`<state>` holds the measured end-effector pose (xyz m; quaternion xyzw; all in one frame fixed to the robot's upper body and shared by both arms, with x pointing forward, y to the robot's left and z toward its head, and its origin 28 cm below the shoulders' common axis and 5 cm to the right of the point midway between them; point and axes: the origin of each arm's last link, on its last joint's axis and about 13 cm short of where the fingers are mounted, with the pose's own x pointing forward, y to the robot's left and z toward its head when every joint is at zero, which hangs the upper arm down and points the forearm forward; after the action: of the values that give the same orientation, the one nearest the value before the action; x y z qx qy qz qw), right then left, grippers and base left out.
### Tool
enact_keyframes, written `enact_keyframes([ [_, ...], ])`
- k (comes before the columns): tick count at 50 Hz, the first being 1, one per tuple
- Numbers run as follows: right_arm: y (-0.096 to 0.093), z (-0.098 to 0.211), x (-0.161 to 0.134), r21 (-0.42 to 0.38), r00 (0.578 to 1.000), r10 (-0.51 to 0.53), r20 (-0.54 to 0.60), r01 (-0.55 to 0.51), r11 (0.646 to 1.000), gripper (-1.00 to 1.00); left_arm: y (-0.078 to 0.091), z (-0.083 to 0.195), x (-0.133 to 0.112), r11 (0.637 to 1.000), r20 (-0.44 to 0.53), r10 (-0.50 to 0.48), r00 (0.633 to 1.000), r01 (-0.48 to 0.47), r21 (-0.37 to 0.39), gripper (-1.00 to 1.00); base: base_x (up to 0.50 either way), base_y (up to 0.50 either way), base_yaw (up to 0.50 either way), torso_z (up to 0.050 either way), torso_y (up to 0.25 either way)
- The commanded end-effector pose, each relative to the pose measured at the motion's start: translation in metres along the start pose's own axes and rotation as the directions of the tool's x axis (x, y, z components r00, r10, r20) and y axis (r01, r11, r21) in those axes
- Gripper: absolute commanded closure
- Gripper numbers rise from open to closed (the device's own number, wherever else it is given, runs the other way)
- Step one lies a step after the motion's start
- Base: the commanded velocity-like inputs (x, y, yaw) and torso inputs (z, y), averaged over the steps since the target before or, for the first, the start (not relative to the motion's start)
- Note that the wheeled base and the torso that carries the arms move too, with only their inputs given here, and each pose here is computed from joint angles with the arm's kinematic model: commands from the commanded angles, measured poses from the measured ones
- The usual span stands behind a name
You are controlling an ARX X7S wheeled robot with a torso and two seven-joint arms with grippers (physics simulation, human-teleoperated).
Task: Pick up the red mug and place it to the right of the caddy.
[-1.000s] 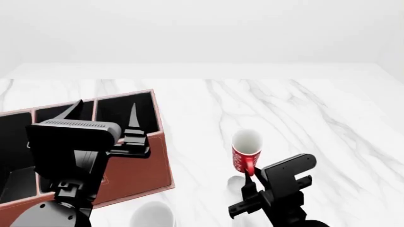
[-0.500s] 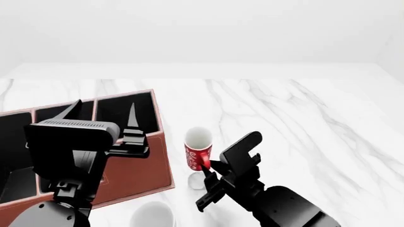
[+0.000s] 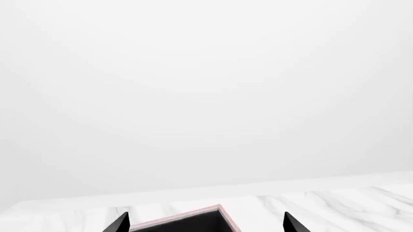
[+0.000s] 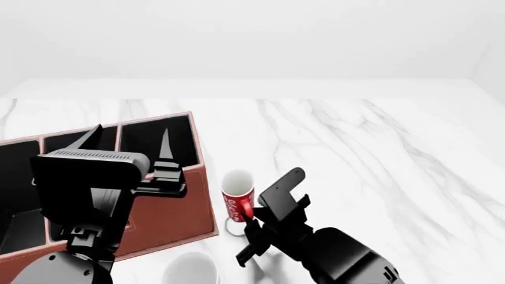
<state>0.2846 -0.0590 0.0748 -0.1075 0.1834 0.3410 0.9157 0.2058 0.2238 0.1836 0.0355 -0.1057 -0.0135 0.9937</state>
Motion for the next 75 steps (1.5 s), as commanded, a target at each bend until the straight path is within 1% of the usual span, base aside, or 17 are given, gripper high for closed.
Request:
enact_keyframes([
  [1,0.000,-0.003,0.007,-0.012,1.000,0.008,-0.023,-0.008,1.000,1.00,0.000,0.000,0.000,1.000,0.001,0.000,1.000,0.000,-0.001,-1.00,0.00,0.00,0.00,0.000,0.000],
  [9,-0.001,-0.002,0.007,-0.005,0.999,0.006,-0.034,-0.006,1.000,1.00,0.000,0.000,0.000,1.000,0.001,0.001,1.000,-0.001,-0.002,-1.00,0.00,0.00,0.00,0.000,0.000],
  [10,-0.001,-0.002,0.008,-0.010,0.999,-0.010,-0.040,0.009,1.000,1.00,0.000,0.000,0.000,1.000,0.001,0.000,1.000,0.000,-0.001,-1.00,0.00,0.00,0.00,0.000,0.000],
  [11,-0.001,-0.003,0.007,-0.013,0.999,-0.005,-0.037,0.005,1.000,-1.00,0.000,0.000,0.000,1.000,0.002,0.000,1.000,0.000,-0.001,-1.00,0.00,0.00,0.00,0.000,0.000],
  [36,-0.001,-0.001,0.003,-0.008,0.999,-0.027,-0.038,0.027,1.000,-1.00,0.000,0.001,-0.001,1.000,0.004,0.001,1.000,-0.001,-0.001,-1.00,0.00,0.00,0.00,0.000,0.000],
  [40,-0.002,0.002,-0.001,-0.006,0.998,-0.051,-0.035,0.050,0.999,-1.00,0.000,0.001,-0.001,1.000,0.004,0.001,1.000,-0.001,-0.002,-1.00,0.00,0.00,0.00,0.000,0.000],
  [45,-0.002,0.004,-0.007,-0.023,0.996,-0.083,-0.036,0.082,0.996,-1.00,0.001,0.001,-0.001,1.000,0.005,0.002,1.000,-0.002,-0.004,-1.00,0.00,0.00,0.00,0.000,0.000],
  [46,-0.002,0.004,-0.008,-0.030,0.994,-0.103,-0.037,0.102,0.994,-1.00,0.001,0.001,-0.001,1.000,0.005,0.002,1.000,-0.002,-0.003,-1.00,0.00,0.00,0.00,0.000,0.000],
  [56,-0.005,0.005,-0.014,-0.015,0.990,-0.138,-0.033,0.138,0.990,-1.00,0.001,0.001,-0.001,1.000,0.004,0.002,1.000,-0.002,-0.004,-1.00,0.00,0.00,0.00,0.000,0.000],
  [62,-0.003,0.005,-0.024,-0.005,0.989,-0.147,-0.018,0.147,0.989,-1.00,0.001,0.001,-0.001,1.000,0.006,0.001,1.000,-0.001,-0.003,-1.00,0.00,0.00,0.00,0.000,0.000],
  [66,-0.005,0.005,-0.032,0.029,0.988,-0.153,0.006,0.153,0.988,-1.00,0.000,0.001,-0.001,1.000,0.005,0.000,1.000,0.000,-0.002,-1.00,0.00,0.00,0.00,0.000,0.000],
  [68,-0.005,0.007,-0.044,0.053,0.988,-0.152,0.029,0.150,0.987,-1.00,0.000,0.001,-0.001,1.000,0.006,0.000,1.000,0.000,-0.002,-1.00,0.00,0.00,0.00,0.000,0.000],
  [72,0.000,0.008,-0.061,0.061,0.990,-0.127,0.063,0.124,0.990,-1.00,0.000,0.001,-0.001,1.000,0.004,-0.001,1.000,0.001,-0.002,-1.00,0.00,0.00,0.00,0.000,0.000],
  [75,0.004,0.012,-0.081,0.071,0.984,-0.119,0.134,0.110,0.991,-1.00,0.000,0.001,-0.001,1.000,0.004,-0.002,1.000,0.002,-0.001,-1.00,0.00,0.00,0.00,0.000,0.000],
])
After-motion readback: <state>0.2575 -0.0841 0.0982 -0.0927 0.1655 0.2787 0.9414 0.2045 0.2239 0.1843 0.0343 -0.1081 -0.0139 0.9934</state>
